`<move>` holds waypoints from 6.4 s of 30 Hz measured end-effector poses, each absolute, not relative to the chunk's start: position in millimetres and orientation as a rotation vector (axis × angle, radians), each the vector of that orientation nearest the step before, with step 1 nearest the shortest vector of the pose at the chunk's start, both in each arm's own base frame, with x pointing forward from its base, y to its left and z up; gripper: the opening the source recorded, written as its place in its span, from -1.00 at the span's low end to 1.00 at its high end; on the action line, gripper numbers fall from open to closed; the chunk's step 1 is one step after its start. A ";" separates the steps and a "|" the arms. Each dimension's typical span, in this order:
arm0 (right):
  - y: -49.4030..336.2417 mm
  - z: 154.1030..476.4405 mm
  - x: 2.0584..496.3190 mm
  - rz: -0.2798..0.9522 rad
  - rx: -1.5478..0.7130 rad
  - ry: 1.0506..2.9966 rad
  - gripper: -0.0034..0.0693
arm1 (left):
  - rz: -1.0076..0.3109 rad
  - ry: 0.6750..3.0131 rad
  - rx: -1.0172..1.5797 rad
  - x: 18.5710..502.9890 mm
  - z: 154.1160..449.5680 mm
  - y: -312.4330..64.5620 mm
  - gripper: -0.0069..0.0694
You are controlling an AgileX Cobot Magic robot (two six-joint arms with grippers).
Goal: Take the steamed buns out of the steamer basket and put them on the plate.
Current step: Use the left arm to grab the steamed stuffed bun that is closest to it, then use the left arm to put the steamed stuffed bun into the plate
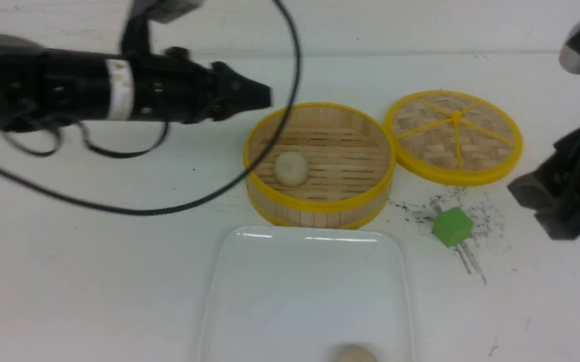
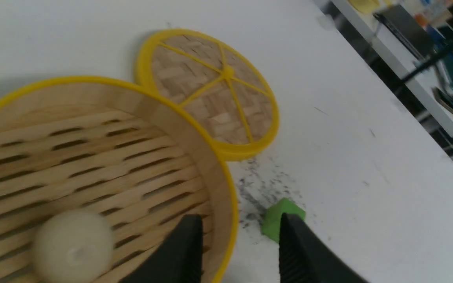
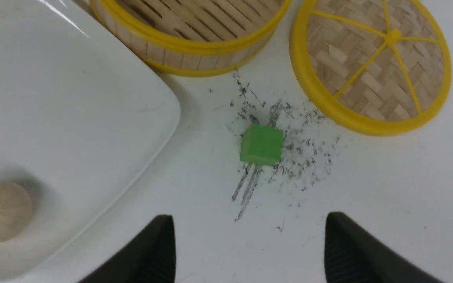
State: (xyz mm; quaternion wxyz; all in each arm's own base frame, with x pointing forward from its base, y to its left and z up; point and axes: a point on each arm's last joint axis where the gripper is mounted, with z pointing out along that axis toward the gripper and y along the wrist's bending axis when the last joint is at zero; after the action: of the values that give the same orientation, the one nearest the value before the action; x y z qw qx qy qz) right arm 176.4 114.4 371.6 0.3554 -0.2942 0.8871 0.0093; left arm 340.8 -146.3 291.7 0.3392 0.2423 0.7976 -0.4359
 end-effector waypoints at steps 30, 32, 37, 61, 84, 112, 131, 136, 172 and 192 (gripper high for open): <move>102.7 347.7 168.0 -0.071 -0.800 2.336 0.47 | -1.279 2.102 0.713 340.3 287.6 -172.2 -0.10; 103.6 348.5 168.8 -0.063 -0.799 2.322 0.47 | -1.250 2.022 0.767 328.6 311.6 -169.3 -0.18; 104.2 349.0 169.3 -0.058 -0.798 2.312 0.47 | -1.131 1.806 0.873 292.8 371.6 -158.7 -0.29; 103.9 350.0 165.9 -0.007 -0.744 2.334 0.47 | -0.519 1.582 0.364 297.9 435.2 -109.9 -0.26; 101.3 353.2 162.6 0.004 -0.723 2.327 0.47 | 0.667 1.798 -0.358 292.9 416.8 -6.7 -0.25; 104.4 354.6 163.2 0.048 -0.714 2.306 0.47 | -0.172 2.064 0.955 291.7 359.6 -138.7 -0.01; 105.9 354.1 162.0 0.078 -0.708 2.317 0.47 | -0.287 2.224 0.787 389.4 266.5 -182.1 0.38; 106.2 354.0 161.8 0.083 -0.707 2.319 0.47 | -0.306 2.250 0.774 405.4 249.6 -189.7 0.39; 107.3 353.8 161.1 0.105 -0.702 2.324 0.27 | -0.408 2.316 0.752 416.2 228.2 -201.1 -0.74; 110.2 357.1 163.7 0.129 -0.703 2.269 0.22 | -0.474 2.460 0.830 294.2 389.1 -161.4 -0.74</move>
State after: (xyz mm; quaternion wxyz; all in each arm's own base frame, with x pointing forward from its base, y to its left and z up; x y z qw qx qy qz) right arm 163.7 110.2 357.1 0.3720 -0.2744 0.8853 0.0503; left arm 294.2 -161.4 389.1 0.2486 0.3046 0.9029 -0.1738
